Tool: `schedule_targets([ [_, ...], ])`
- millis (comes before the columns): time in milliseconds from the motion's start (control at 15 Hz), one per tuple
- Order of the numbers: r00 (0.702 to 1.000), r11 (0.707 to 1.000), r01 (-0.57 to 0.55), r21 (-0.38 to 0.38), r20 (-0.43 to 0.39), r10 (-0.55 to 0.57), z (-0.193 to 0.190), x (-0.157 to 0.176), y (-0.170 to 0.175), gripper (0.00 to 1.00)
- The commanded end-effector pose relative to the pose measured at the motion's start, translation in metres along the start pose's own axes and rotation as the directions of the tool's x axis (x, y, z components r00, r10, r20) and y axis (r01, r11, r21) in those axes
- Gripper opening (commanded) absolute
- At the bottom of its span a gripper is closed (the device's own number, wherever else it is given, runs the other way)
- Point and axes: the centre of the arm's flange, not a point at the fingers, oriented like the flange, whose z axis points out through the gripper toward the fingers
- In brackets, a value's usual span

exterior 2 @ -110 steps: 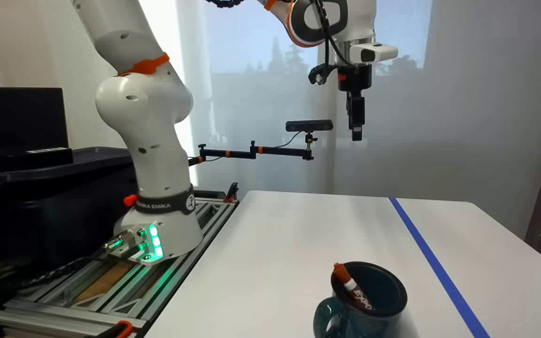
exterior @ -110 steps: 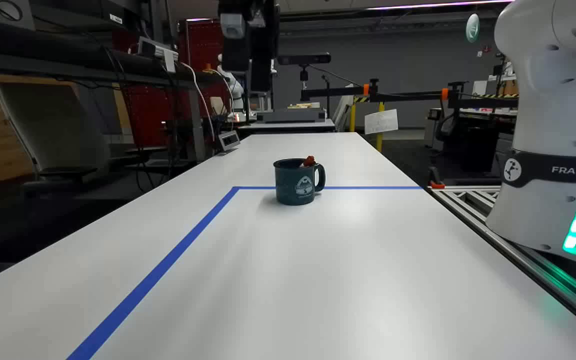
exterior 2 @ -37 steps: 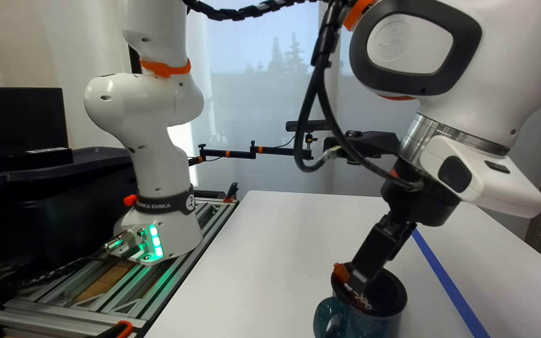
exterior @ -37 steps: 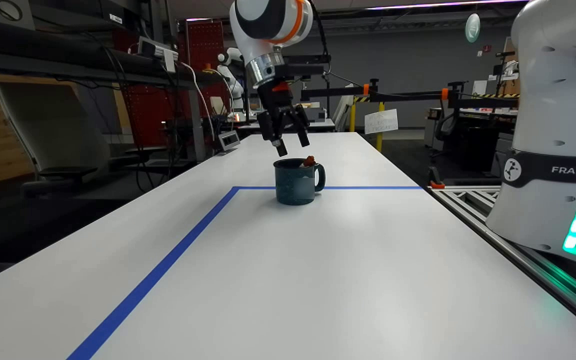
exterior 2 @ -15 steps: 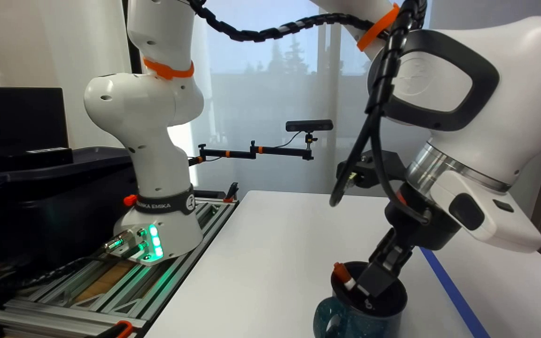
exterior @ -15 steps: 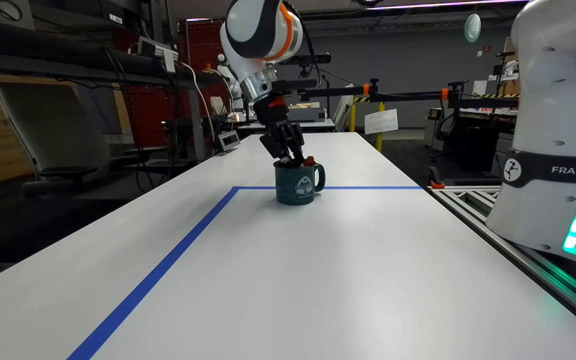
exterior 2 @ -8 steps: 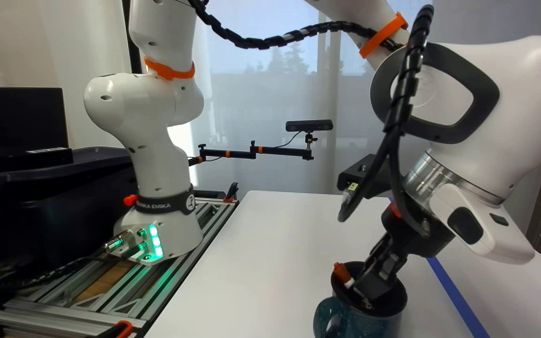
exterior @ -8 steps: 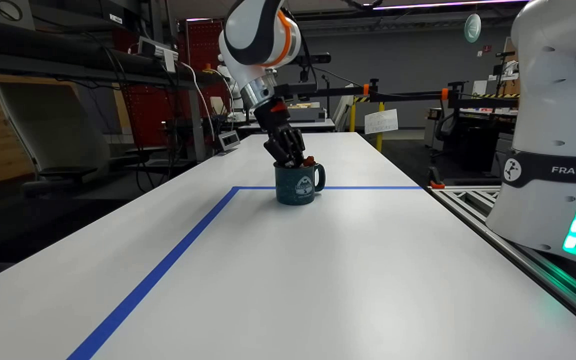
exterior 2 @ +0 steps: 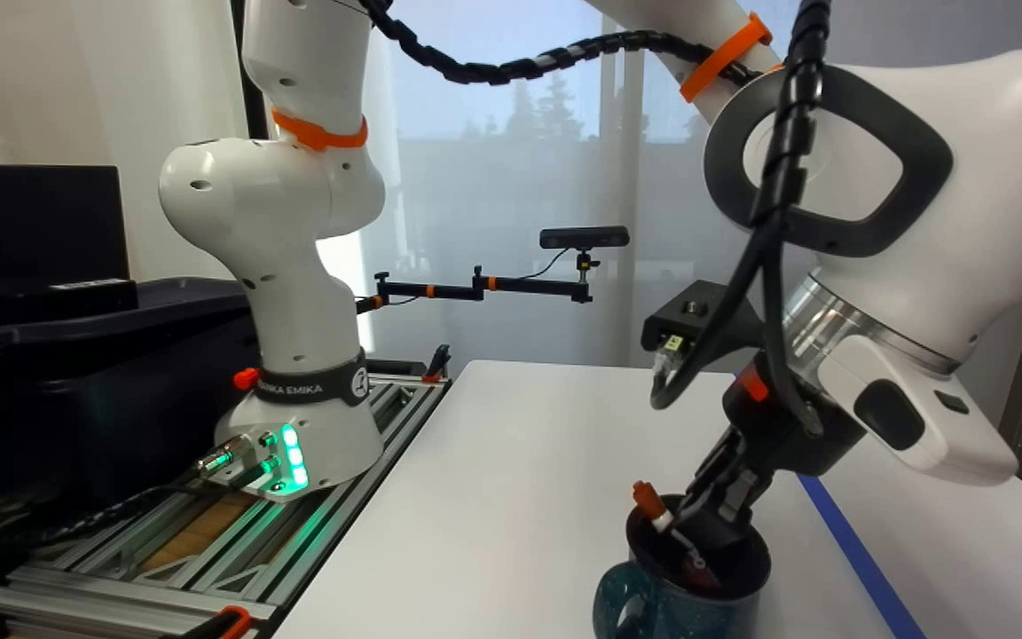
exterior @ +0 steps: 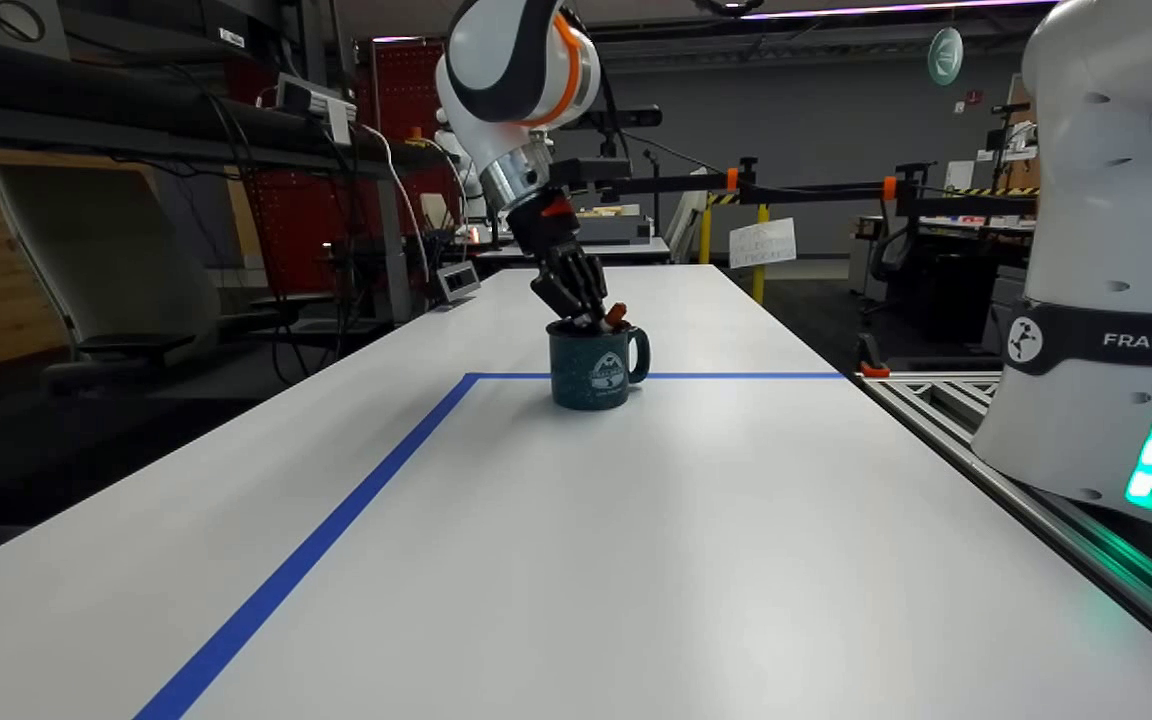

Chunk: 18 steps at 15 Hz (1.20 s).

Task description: Pick up the marker from the cup and put it on the table

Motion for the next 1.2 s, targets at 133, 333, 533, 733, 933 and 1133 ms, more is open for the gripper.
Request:
schedule_targets([
  [133, 0.997, 0.998, 0.065, 0.015, 0.044, -0.066, -0.045, -0.049, 0.008, 0.05],
  [333, 0.997, 0.997, 0.076, 0.034, -0.019, -0.076, -0.066, -0.072, 0.005, 0.05],
  [533, 0.986, 0.990, 0.130, 0.047, -0.107, -0.124, -0.077, -0.088, -0.009, 0.05],
  [733, 0.961, 0.979, 0.202, 0.024, -0.199, -0.193, -0.079, -0.099, -0.037, 0.05],
  [933, 0.925, 0.962, 0.272, -0.014, -0.272, -0.266, -0.070, -0.108, -0.070, 0.05],
  [1133, 0.889, 0.945, 0.324, -0.032, -0.330, -0.316, -0.050, -0.112, -0.098, 0.05],
])
